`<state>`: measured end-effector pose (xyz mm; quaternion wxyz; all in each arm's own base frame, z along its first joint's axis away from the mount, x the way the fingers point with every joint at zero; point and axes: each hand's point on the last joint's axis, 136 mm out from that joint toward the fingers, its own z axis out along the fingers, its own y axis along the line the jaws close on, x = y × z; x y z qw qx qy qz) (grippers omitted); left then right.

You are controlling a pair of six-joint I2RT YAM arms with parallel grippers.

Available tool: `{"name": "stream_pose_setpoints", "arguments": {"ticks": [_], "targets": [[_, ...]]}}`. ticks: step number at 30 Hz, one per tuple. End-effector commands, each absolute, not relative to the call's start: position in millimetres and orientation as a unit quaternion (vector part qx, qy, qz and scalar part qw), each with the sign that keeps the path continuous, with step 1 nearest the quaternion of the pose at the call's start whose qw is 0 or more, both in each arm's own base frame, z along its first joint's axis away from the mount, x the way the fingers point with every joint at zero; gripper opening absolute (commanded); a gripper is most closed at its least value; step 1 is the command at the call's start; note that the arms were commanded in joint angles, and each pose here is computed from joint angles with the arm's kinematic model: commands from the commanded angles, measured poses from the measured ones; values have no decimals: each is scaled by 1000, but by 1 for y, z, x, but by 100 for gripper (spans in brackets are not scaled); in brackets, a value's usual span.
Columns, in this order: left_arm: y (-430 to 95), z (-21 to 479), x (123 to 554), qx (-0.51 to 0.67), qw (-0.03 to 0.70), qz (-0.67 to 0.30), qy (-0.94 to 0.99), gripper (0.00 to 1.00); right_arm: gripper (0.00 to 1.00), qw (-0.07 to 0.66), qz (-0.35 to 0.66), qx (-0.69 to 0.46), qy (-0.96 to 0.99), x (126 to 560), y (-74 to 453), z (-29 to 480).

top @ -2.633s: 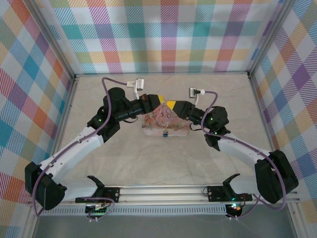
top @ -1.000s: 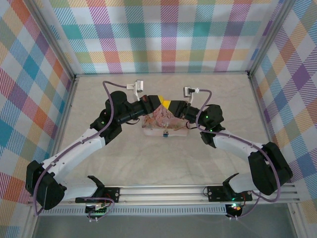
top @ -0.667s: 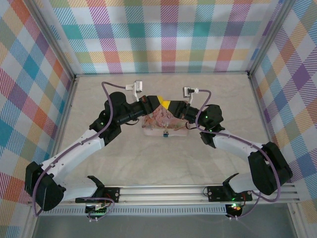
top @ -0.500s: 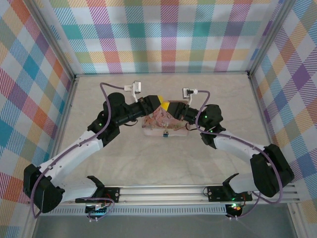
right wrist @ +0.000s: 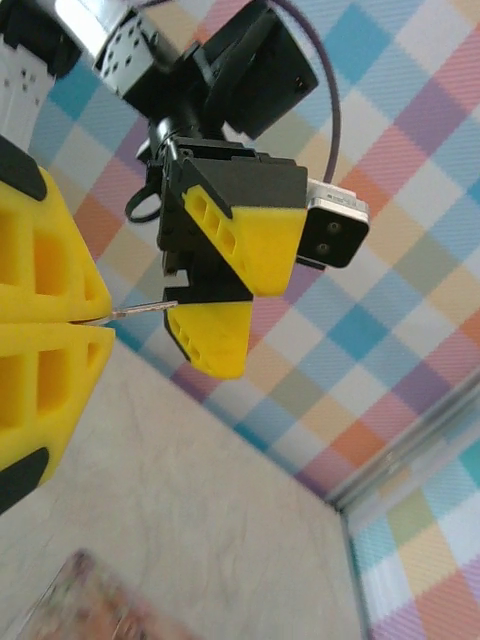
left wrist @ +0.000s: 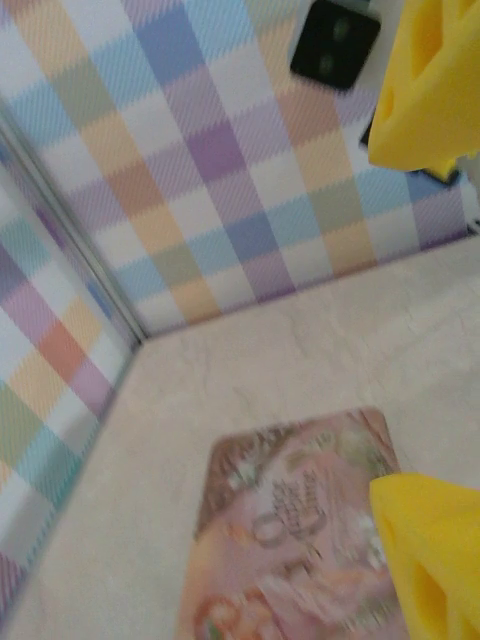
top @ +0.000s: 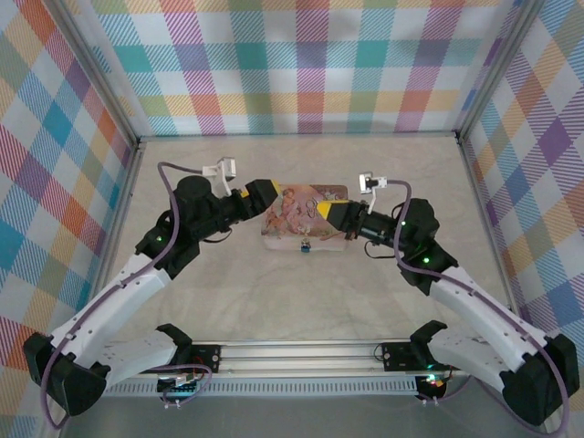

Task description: Unlock a padlock with a key

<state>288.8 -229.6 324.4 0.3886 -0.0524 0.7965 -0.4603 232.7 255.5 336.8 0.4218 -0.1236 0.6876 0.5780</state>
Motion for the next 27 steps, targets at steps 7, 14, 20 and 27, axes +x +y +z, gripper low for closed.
{"name": "stream_pose_setpoints", "arguments": {"ticks": [7, 14, 20, 27], "targets": [[-205, 209, 301, -103, 310, -315, 891, 91, 0, 460, 334, -50, 821, 268, 185, 269], [-201, 171, 323, -125, 301, -264, 908, 93, 0, 450, 232, -8, 862, 293, 154, 224], [-198, 147, 356, -151, 299, -252, 908, 93, 0, 428, 183, 34, 885, 313, 135, 187], [-208, 131, 398, -158, 295, -262, 905, 92, 0, 399, 150, 58, 903, 328, 122, 150]]}}
